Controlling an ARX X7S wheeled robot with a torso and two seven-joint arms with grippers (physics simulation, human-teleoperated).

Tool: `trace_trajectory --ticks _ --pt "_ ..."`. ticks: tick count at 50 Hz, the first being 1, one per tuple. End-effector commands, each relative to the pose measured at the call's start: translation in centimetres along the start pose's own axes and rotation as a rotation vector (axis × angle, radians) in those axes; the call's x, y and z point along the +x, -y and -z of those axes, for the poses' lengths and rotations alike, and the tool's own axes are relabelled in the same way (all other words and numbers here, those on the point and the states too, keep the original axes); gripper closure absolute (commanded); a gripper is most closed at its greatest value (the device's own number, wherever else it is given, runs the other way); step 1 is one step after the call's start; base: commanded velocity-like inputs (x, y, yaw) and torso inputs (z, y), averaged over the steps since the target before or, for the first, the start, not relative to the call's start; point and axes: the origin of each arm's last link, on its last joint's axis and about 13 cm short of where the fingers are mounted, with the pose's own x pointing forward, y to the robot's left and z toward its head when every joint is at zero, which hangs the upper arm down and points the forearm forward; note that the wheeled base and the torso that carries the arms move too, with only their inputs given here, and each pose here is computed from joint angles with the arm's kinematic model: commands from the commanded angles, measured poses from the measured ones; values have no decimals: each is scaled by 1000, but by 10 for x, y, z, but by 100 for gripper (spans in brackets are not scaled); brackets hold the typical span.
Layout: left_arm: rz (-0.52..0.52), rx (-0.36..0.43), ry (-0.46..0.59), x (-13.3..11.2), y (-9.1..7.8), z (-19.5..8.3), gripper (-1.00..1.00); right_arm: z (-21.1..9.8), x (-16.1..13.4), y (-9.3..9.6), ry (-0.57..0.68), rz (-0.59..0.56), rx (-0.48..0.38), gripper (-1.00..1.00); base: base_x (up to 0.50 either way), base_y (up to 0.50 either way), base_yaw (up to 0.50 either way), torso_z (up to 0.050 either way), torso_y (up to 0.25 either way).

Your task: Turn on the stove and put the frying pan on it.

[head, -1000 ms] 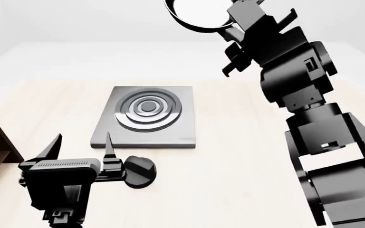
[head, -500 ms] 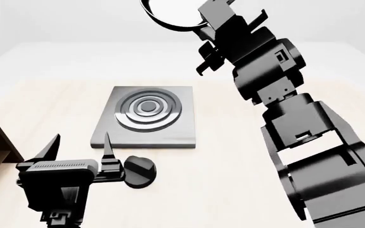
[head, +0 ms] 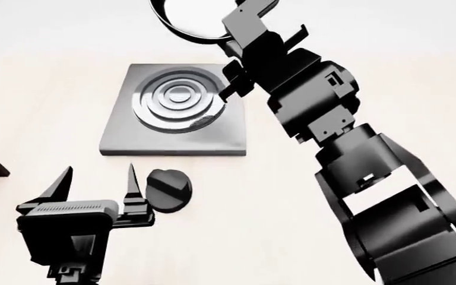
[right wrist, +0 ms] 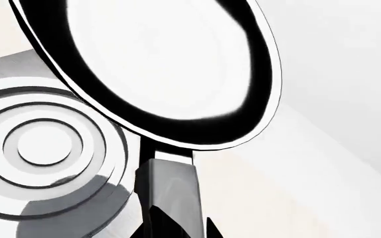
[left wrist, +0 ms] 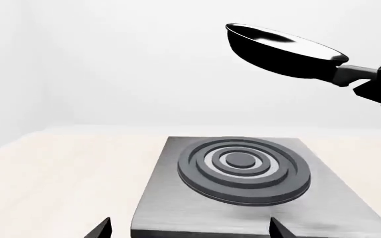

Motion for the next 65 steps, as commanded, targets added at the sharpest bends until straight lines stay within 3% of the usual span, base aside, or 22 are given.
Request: trace_trajectory --ticks 1,36,65 --pt "1 -3 0 0 0 0 -100 -16 -5 -6 73 53 -34 100 0 0 0 0 -250" --pt "-7 -26 -3 -1 -2 0 -100 8 -15 -48 103 -10 -109 100 0 0 0 0 -23" --pt "-5 -26 -7 -1 -2 2 -100 38 -4 -65 56 -38 -154 100 0 0 0 0 1"
